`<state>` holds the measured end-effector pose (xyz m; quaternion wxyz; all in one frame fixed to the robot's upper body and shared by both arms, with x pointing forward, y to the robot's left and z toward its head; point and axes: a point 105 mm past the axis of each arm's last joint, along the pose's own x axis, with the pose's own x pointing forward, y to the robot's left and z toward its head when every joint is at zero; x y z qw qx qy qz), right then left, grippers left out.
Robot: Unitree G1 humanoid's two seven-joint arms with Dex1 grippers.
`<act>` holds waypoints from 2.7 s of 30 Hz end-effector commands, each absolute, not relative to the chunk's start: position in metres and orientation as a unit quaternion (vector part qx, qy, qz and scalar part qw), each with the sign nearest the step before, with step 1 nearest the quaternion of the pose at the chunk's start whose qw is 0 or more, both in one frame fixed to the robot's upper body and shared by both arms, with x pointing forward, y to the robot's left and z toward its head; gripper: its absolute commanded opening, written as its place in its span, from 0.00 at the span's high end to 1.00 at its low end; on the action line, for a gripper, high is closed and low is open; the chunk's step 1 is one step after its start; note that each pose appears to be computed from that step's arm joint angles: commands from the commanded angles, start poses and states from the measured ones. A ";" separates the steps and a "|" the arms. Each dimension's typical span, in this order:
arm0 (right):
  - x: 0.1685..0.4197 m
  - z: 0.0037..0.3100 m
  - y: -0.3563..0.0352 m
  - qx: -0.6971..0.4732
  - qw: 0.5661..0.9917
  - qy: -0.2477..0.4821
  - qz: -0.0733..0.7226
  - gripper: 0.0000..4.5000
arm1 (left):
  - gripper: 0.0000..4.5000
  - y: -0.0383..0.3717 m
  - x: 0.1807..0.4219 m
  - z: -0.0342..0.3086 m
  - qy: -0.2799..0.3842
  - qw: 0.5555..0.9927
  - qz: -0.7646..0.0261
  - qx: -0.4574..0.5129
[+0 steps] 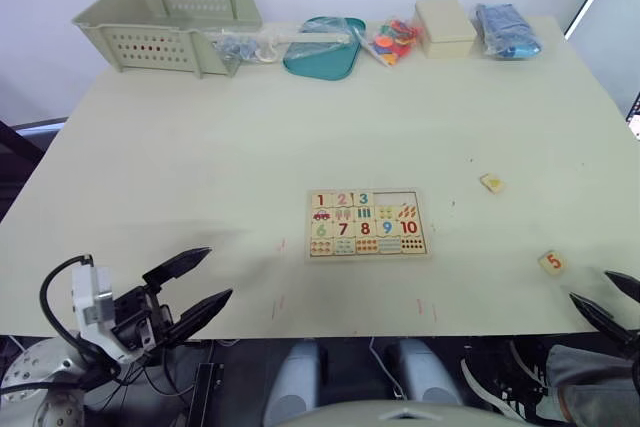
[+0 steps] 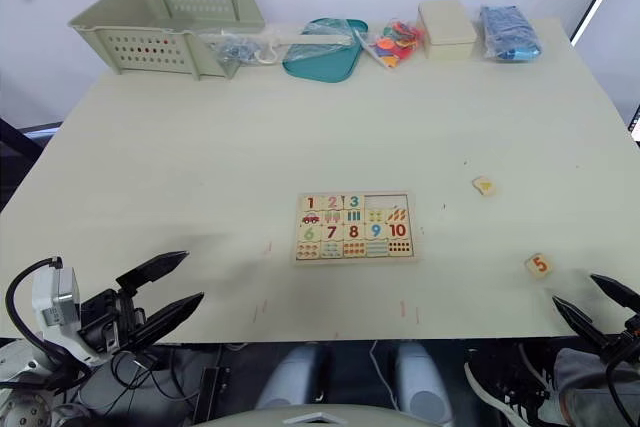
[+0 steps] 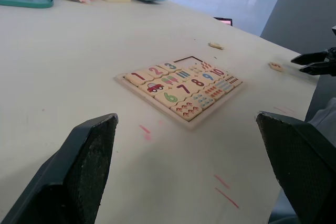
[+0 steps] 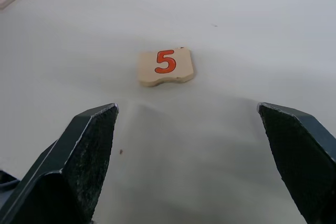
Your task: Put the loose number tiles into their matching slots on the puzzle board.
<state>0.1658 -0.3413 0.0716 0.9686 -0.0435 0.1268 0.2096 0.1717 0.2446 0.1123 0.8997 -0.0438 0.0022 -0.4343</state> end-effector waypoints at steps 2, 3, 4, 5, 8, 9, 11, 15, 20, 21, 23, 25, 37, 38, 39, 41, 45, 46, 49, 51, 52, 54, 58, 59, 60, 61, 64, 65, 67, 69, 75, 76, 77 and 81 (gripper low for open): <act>0.164 0.086 -0.351 -0.060 0.972 0.109 0.200 0.01 | 0.00 0.247 0.169 0.114 -0.004 0.902 -0.429 -0.038; 0.166 0.087 -0.350 -0.061 0.971 0.108 0.203 0.01 | 0.00 0.247 0.169 0.114 -0.004 0.903 -0.429 -0.039; 0.167 0.089 -0.348 -0.062 0.970 0.108 0.208 0.01 | 0.00 0.247 0.169 0.114 -0.004 0.903 -0.428 -0.039; 0.168 0.090 -0.347 -0.063 0.969 0.107 0.213 0.01 | 0.00 0.247 0.168 0.114 -0.004 0.903 -0.428 -0.039; 0.179 0.100 -0.337 -0.065 0.964 0.095 0.241 0.01 | 0.00 0.247 0.168 0.114 -0.005 0.903 -0.428 -0.040; 0.184 0.105 -0.332 -0.069 0.961 0.089 0.252 0.01 | 0.00 0.247 0.168 0.114 -0.006 0.902 -0.429 -0.040; 0.194 0.112 -0.324 -0.075 0.957 0.081 0.267 0.01 | 0.00 0.246 0.168 0.115 -0.008 0.902 -0.431 -0.040; 0.220 0.128 -0.303 -0.090 0.951 0.068 0.288 0.01 | 0.00 0.243 0.169 0.118 -0.016 0.900 -0.435 -0.038; 0.262 0.134 -0.272 -0.145 0.943 0.081 0.289 0.01 | 0.00 0.241 0.171 0.122 -0.022 0.900 -0.435 -0.034; 0.268 0.135 -0.266 -0.151 0.941 0.082 0.292 0.01 | 0.00 0.241 0.169 0.121 -0.021 0.899 -0.436 -0.035; 0.280 0.137 -0.258 -0.144 0.942 0.083 0.290 0.01 | 0.00 0.243 0.167 0.121 -0.018 0.897 -0.439 -0.037; 0.295 0.137 -0.250 -0.131 0.943 0.097 0.291 0.01 | 0.00 0.247 0.165 0.123 -0.016 0.898 -0.439 -0.033; 0.345 0.120 -0.248 -0.105 0.950 0.179 0.234 0.01 | 0.00 0.253 0.161 0.130 -0.019 0.879 -0.476 0.007; 0.346 0.120 -0.249 -0.104 0.951 0.179 0.231 0.01 | 0.00 0.253 0.160 0.130 -0.019 0.878 -0.479 0.008; 0.346 0.120 -0.249 -0.103 0.951 0.179 0.230 0.01 | 0.00 0.253 0.160 0.131 -0.019 0.874 -0.485 0.007; 0.345 0.120 -0.249 -0.099 0.951 0.179 0.230 0.01 | 0.00 0.252 0.158 0.133 -0.024 0.866 -0.500 0.009; 0.344 0.119 -0.250 -0.093 0.954 0.175 0.225 0.01 | 0.00 0.252 0.157 0.138 -0.029 0.856 -0.515 -0.017; 0.343 0.118 -0.250 -0.088 0.955 0.173 0.224 0.01 | 0.00 0.252 0.157 0.138 -0.030 0.854 -0.518 -0.021; 0.340 0.111 -0.254 -0.084 0.956 0.179 0.218 0.01 | 0.00 0.252 0.160 0.138 -0.029 0.852 -0.523 -0.027; 0.339 0.108 -0.256 -0.083 0.957 0.181 0.212 0.01 | 0.00 0.251 0.162 0.138 -0.029 0.851 -0.523 -0.027; 0.338 0.106 -0.257 -0.082 0.957 0.182 0.210 0.01 | 0.00 0.251 0.163 0.138 -0.030 0.851 -0.523 -0.027; 0.337 0.104 -0.258 -0.077 0.958 0.182 0.206 0.06 | 0.00 0.251 0.165 0.138 -0.031 0.852 -0.523 -0.026; 0.333 0.101 -0.258 -0.079 0.959 0.185 0.202 0.27 | 0.00 0.251 0.166 0.138 -0.033 0.852 -0.521 -0.026; 0.332 0.101 -0.259 -0.080 0.959 0.185 0.201 0.27 | 0.00 0.251 0.166 0.138 -0.033 0.853 -0.521 -0.026; 0.332 0.100 -0.259 -0.079 0.959 0.186 0.200 0.27 | 0.00 0.251 0.166 0.138 -0.033 0.853 -0.521 -0.026; 0.331 0.099 -0.259 -0.080 0.959 0.186 0.199 0.27 | 0.00 0.252 0.166 0.138 -0.032 0.853 -0.521 -0.026; 0.330 0.097 -0.258 -0.082 0.958 0.188 0.200 0.27 | 0.00 0.252 0.167 0.139 -0.032 0.853 -0.520 -0.024; 0.330 0.097 -0.257 -0.082 0.958 0.188 0.201 0.27 | 0.00 0.252 0.167 0.139 -0.033 0.853 -0.520 -0.023; 0.330 0.096 -0.256 -0.081 0.958 0.187 0.202 0.33 | 0.00 0.252 0.167 0.140 -0.033 0.853 -0.520 -0.023; 0.330 0.096 -0.255 -0.080 0.958 0.186 0.203 0.46 | 0.00 0.252 0.167 0.140 -0.034 0.853 -0.520 -0.022; 0.330 0.105 -0.253 -0.089 0.958 0.170 0.212 0.81 | 0.00 0.251 0.169 0.140 -0.034 0.855 -0.516 -0.021; 0.330 0.109 -0.252 -0.092 0.958 0.164 0.218 0.81 | 0.00 0.251 0.169 0.140 -0.034 0.856 -0.516 -0.021; 0.329 0.116 -0.248 -0.099 0.956 0.156 0.229 0.81 | 0.00 0.251 0.169 0.139 -0.035 0.857 -0.514 -0.021; 0.321 0.147 -0.217 -0.170 0.924 0.135 0.314 0.81 | 0.00 0.251 0.169 0.139 -0.039 0.862 -0.504 -0.020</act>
